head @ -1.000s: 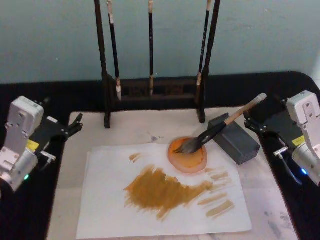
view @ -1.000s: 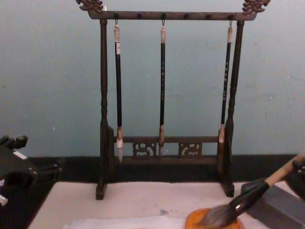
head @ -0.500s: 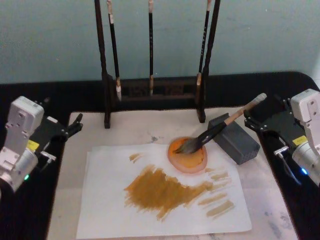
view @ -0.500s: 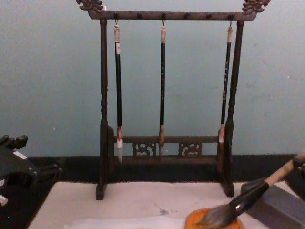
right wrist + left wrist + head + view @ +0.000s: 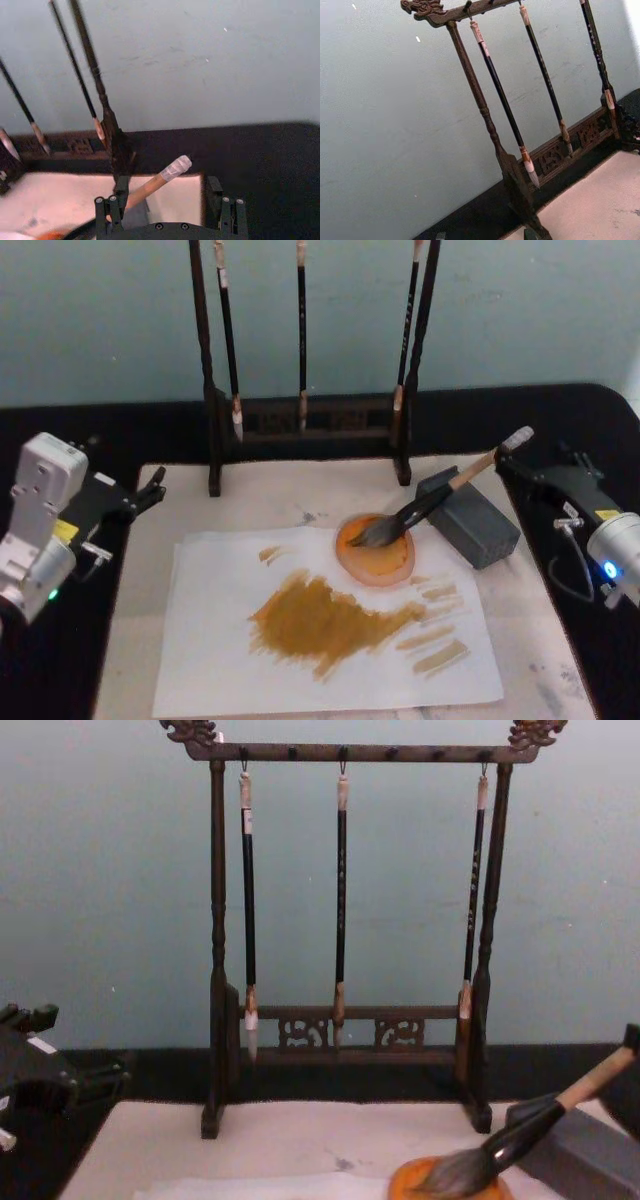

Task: Pick up the brush from the inkstone, write on the paper, then place the brush back to its original position.

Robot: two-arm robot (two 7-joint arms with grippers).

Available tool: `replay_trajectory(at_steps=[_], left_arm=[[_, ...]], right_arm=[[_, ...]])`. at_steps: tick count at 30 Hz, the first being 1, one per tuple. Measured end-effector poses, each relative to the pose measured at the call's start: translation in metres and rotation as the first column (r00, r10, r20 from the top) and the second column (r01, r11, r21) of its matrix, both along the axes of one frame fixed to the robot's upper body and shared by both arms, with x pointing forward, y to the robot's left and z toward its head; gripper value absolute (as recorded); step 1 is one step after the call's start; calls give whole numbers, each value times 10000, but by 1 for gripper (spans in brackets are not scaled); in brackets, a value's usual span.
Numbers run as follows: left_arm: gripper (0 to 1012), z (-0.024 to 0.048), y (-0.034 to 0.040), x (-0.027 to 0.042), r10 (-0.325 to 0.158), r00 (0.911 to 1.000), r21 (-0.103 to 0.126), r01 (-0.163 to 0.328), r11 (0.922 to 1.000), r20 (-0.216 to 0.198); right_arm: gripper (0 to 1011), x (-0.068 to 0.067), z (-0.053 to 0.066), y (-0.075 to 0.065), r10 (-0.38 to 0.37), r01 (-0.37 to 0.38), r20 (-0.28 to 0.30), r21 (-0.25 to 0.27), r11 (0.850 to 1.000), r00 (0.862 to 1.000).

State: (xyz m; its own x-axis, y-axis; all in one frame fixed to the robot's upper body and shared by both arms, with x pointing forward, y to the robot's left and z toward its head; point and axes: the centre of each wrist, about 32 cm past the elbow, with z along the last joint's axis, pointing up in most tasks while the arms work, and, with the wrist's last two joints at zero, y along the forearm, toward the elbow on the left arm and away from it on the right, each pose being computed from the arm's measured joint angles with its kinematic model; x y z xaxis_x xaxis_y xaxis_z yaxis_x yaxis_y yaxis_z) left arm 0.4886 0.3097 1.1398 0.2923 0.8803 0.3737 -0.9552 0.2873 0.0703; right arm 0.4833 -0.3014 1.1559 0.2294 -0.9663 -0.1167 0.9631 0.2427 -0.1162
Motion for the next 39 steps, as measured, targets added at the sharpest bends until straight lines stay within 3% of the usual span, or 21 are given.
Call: replay_trajectory(at_steps=[2, 5, 6, 8, 12, 15, 19, 29, 39], left_arm=[[1010, 0, 0, 0, 0, 10000, 1, 0, 10000, 0], [1010, 0, 0, 0, 0, 10000, 0, 0, 10000, 1], [1010, 0, 0, 0, 0, 10000, 1, 0, 10000, 0], [1010, 0, 0, 0, 0, 10000, 0, 0, 10000, 0], [1010, 0, 0, 0, 0, 10000, 0, 0, 10000, 0], [1010, 0, 0, 0, 0, 10000, 1, 0, 10000, 0], [1010, 0, 0, 0, 0, 10000, 0, 0, 10000, 0], [1010, 0, 0, 0, 0, 10000, 0, 0, 10000, 1], [1010, 0, 0, 0, 0, 10000, 1, 0, 10000, 0]], right_arm=[[1000, -3, 25, 10, -107, 135, -336, 852, 9963, 9994], [1000, 0, 63, 43, -98, 287, -864, 2200, 9751, 9962], [1000, 0, 63, 43, -98, 287, -864, 2200, 9751, 9962], [1000, 7, 78, 66, -27, 415, -1260, 3062, 9511, 9920], [1000, 26, 88, 100, 78, 541, -1581, 3837, 9219, 9874], [1000, 46, 83, 118, 100, 675, -1791, 4216, 9043, 9838], [1000, 87, 72, 155, 132, 929, -2103, 4864, 8688, 9775], [1000, 156, 45, 254, 247, 1273, -2463, 5812, 8037, 9689], [1000, 304, -18, 242, 184, 1623, -2773, 6134, 7729, 9606]])
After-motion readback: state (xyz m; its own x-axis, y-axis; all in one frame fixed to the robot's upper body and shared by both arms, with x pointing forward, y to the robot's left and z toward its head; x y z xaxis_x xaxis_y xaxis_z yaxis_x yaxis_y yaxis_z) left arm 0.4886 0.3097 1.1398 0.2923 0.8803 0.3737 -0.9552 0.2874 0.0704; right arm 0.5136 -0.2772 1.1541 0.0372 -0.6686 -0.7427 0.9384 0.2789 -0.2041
